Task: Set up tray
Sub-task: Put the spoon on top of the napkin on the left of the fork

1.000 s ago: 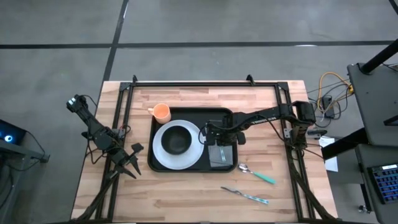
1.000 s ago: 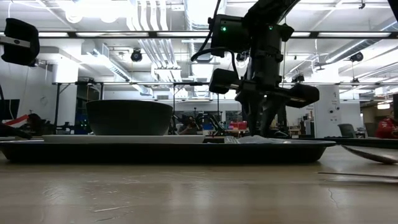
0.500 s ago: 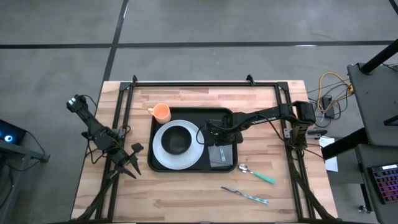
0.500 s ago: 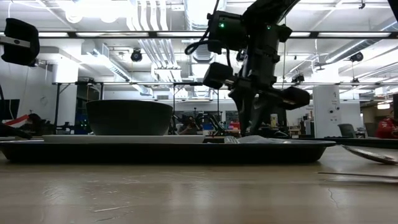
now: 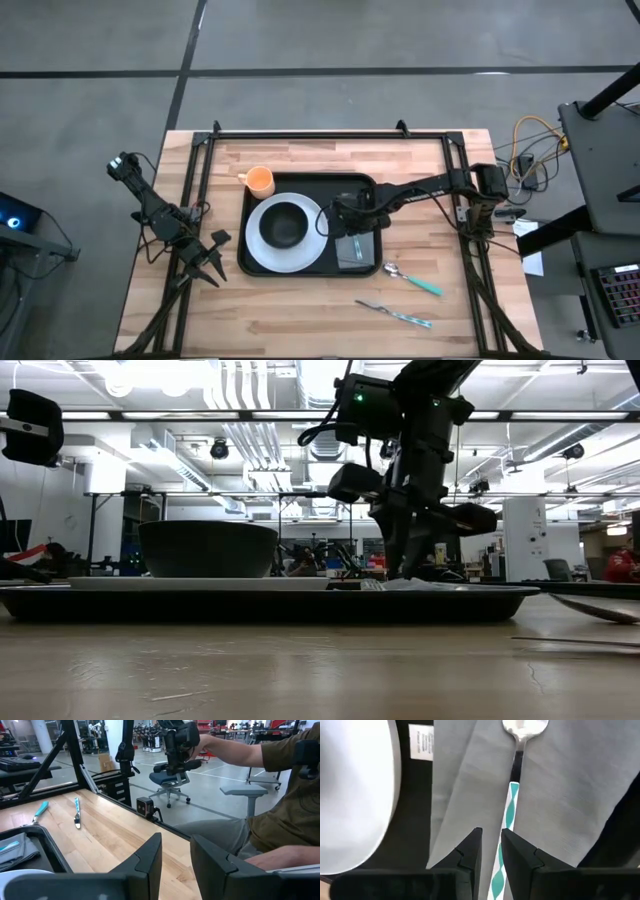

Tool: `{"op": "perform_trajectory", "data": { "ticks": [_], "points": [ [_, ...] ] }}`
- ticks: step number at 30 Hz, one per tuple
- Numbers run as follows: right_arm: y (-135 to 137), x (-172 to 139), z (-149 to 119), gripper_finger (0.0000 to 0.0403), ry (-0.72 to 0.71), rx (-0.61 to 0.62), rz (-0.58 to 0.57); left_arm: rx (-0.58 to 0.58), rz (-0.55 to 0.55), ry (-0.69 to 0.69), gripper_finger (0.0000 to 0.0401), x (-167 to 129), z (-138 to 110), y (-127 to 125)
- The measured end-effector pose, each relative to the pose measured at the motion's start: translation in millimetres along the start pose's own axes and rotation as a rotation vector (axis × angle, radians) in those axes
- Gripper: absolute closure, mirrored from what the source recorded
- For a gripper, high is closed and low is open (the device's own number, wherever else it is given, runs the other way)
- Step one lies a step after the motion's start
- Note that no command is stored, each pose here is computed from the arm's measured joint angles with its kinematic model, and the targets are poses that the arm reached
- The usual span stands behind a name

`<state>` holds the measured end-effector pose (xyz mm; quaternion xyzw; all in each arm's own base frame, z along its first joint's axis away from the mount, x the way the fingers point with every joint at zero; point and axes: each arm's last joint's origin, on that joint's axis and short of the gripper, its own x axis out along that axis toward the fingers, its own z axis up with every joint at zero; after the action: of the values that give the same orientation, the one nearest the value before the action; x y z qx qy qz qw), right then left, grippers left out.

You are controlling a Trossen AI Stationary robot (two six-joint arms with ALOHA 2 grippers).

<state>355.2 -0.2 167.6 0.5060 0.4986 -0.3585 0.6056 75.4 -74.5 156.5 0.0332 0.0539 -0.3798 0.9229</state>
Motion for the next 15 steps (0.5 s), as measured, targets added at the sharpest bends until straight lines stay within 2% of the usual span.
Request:
{"op": "perform_trajectory", "data": {
  "ticks": [9,15],
  "points": [
    [-6,8,-10,0.0340,0.002,-0.022,-0.029,0.000,0.000,0.000,0.0317,0,0,0],
    [-1,31,-11,0.0339,0.028,-0.056,-0.048,0.000,0.000,0.001,0.0317,0,0,0]
  ]
}}
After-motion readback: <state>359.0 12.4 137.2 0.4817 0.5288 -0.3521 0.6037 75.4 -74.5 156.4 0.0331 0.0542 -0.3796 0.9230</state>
